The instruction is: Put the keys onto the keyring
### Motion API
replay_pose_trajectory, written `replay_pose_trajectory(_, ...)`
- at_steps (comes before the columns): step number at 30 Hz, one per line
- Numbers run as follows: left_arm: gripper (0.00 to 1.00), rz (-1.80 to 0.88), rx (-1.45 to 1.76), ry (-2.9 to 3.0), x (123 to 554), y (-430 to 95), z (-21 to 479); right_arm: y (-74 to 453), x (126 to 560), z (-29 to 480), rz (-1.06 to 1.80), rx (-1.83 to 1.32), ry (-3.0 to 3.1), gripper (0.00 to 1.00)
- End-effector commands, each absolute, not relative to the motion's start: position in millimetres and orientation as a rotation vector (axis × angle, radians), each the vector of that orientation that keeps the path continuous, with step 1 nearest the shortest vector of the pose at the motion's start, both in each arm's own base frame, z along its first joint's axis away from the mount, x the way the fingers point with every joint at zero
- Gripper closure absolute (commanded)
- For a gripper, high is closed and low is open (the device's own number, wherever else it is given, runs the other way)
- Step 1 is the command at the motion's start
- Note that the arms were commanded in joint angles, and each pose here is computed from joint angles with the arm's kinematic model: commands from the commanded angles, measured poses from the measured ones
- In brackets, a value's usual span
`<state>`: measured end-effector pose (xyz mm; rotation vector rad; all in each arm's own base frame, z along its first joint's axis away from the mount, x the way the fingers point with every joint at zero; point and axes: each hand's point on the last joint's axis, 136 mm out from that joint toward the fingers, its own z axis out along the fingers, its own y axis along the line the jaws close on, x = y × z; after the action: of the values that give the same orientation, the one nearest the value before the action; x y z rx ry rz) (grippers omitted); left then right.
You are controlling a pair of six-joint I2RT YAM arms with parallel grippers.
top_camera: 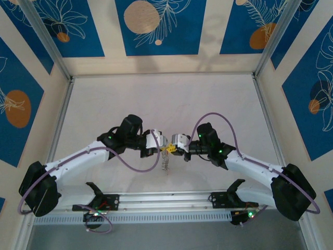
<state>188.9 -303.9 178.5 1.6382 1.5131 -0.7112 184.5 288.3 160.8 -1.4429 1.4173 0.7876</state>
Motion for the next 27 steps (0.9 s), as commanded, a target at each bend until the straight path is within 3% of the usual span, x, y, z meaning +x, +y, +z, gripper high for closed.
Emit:
replay_pose_trajectory(1, 1.0, -0.642, 1.644, 1.545, 195, -300, 168, 288, 181, 185, 0.801, -1.424, 1.337, 1.0)
replay_pose_trajectory(10, 1.0, -0.629, 1.678, 1.596, 198, -299, 156, 285, 185, 195, 0.768, -1.408, 1.332, 1.0)
replay_pose_trajectory(13, 0.89, -0.637, 1.671, 1.614, 200, -301, 155, 286, 184, 199, 0.773, -1.409, 1.326, 1.0)
replay_pose_trajectory(27, 0.8, -0.695, 1.657, 1.518, 192, -306, 174, 289, 186, 185, 0.783, -1.425, 1.374, 1.0)
